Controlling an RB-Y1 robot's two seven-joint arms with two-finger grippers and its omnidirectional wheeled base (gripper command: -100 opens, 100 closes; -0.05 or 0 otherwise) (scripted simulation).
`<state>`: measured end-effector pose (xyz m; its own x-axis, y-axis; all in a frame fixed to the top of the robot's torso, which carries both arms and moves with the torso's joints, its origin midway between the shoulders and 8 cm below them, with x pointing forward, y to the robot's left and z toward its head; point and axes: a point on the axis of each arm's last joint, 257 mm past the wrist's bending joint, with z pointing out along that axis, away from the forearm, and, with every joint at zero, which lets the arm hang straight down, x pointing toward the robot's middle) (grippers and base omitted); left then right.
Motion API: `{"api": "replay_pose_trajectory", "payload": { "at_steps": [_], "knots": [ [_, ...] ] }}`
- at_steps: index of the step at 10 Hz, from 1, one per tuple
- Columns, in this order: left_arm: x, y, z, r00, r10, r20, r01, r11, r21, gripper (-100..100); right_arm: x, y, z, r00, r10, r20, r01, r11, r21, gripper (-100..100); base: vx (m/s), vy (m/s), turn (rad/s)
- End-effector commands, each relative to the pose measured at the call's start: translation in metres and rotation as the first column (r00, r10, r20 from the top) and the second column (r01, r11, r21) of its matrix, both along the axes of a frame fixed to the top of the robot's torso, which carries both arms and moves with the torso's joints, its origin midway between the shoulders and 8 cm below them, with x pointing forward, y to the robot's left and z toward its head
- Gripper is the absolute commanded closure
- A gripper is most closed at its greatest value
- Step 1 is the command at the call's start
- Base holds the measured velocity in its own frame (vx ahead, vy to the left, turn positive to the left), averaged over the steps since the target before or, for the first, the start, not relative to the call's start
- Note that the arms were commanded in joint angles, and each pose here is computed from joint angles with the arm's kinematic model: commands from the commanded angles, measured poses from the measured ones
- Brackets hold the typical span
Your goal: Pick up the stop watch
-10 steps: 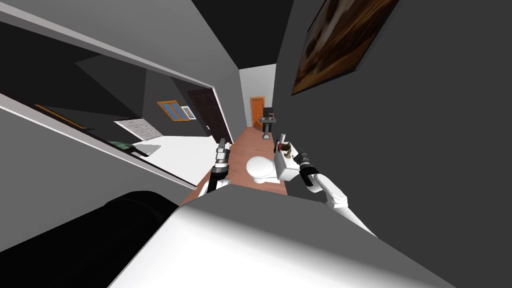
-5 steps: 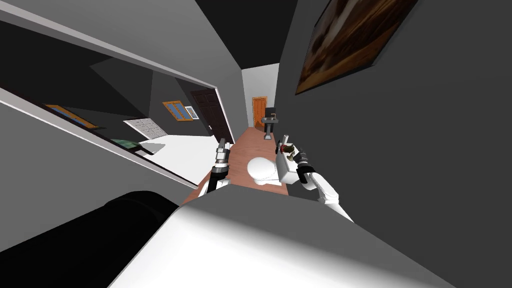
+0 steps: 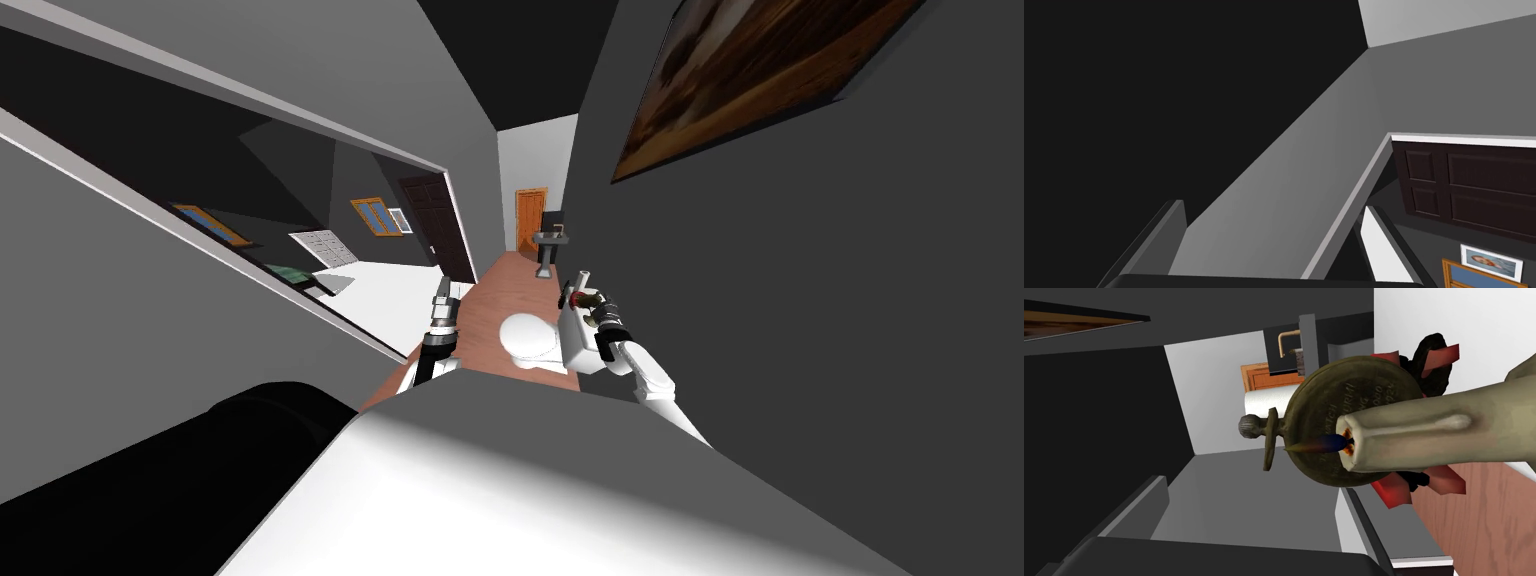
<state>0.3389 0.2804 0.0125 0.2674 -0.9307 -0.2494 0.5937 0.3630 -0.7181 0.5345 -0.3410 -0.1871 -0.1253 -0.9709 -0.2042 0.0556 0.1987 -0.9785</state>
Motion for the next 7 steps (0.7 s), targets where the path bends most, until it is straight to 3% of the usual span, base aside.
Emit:
{"api": "replay_pose_trajectory", "payload": {
  "at_steps": [1, 6, 7],
  "knots": [
    [0.000, 0.000, 0.000, 1.000, 0.000, 0.000, 0.000, 1.000, 0.000, 0, -0.001, -0.018, 0.003, 1.000, -0.029, 0.008, 0.029, 1.000, -0.004, -100, -0.064, -0.040, 0.078],
    [0.000, 0.000, 0.000, 1.000, 0.000, 0.000, 0.000, 1.000, 0.000, 0, 0.005, -0.093, 0.014, 0.986, -0.165, 0.029, 0.166, 0.985, -0.044, -100, -0.097, -0.030, 0.301],
    [0.000, 0.000, 0.000, 1.000, 0.000, 0.000, 0.000, 1.000, 0.000, 0, 0.003, -0.102, 0.018, 0.983, -0.182, 0.036, 0.184, 0.982, -0.042, -100, -0.049, -0.025, 0.037]
  ]
}}
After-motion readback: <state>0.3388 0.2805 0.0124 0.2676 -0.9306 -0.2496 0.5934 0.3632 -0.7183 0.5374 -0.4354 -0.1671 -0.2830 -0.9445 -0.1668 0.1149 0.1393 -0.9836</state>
